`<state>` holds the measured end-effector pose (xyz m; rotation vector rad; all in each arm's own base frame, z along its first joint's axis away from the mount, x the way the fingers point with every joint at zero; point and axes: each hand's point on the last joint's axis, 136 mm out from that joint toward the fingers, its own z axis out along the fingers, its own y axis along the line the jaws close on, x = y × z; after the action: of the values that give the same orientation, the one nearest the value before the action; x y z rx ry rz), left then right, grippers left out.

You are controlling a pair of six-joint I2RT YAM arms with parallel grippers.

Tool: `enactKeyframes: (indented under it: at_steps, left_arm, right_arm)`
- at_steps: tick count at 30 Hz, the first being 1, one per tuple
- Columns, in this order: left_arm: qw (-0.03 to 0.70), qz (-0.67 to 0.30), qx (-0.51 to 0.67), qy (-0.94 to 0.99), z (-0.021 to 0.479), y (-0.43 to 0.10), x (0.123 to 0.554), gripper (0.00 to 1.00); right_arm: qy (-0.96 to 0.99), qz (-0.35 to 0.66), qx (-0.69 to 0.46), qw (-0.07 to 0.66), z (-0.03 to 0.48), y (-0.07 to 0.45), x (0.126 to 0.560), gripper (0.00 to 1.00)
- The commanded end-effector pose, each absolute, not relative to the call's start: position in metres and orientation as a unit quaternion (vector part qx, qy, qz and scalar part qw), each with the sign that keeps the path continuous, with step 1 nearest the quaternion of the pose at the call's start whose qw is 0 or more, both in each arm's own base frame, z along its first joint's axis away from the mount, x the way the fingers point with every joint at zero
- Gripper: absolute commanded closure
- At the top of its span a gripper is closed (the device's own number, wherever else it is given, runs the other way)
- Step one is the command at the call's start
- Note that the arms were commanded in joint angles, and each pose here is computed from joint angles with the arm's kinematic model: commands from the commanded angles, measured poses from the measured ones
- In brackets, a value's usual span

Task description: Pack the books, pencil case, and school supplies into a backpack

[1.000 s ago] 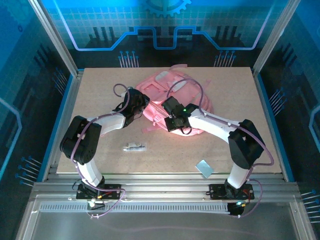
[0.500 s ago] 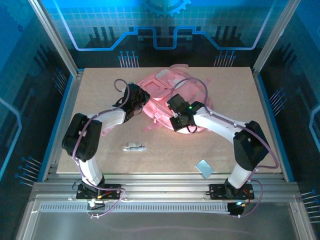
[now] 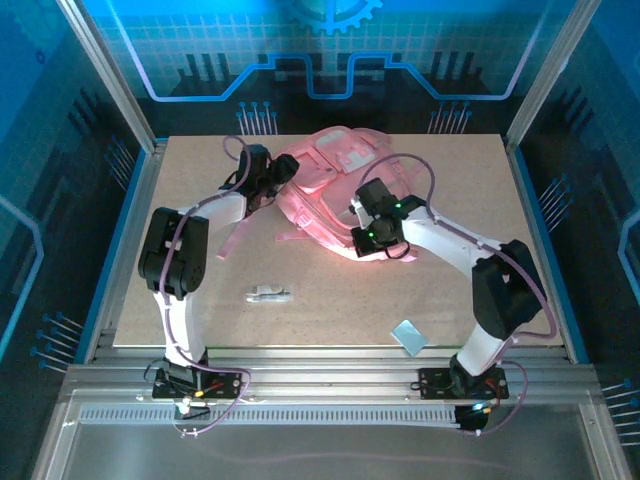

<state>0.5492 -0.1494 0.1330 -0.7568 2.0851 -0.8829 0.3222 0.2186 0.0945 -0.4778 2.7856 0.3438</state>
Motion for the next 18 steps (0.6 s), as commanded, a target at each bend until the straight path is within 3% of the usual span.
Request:
enactKeyframes:
  at_steps: [1, 11, 18]
  left_arm:
    - [0.365, -0.377, -0.273, 0.806, 0.165, -0.158, 0.532, 0.27]
    - [0.314, -0.417, -0.293, 0.801, 0.152, -0.200, 0.440, 0.26]
    - [0.286, -0.423, -0.297, 0.807, 0.123, -0.246, 0.421, 0.26]
  right_arm:
    - [0.968, 0.163, -0.158, 0.110, 0.092, 0.233, 0.317, 1.00]
    - [0.967, 0.178, -0.150, 0.105, 0.085, 0.238, 0.326, 1.00]
    - [0.969, 0.176, -0.138, 0.103, 0.084, 0.232, 0.322, 1.00]
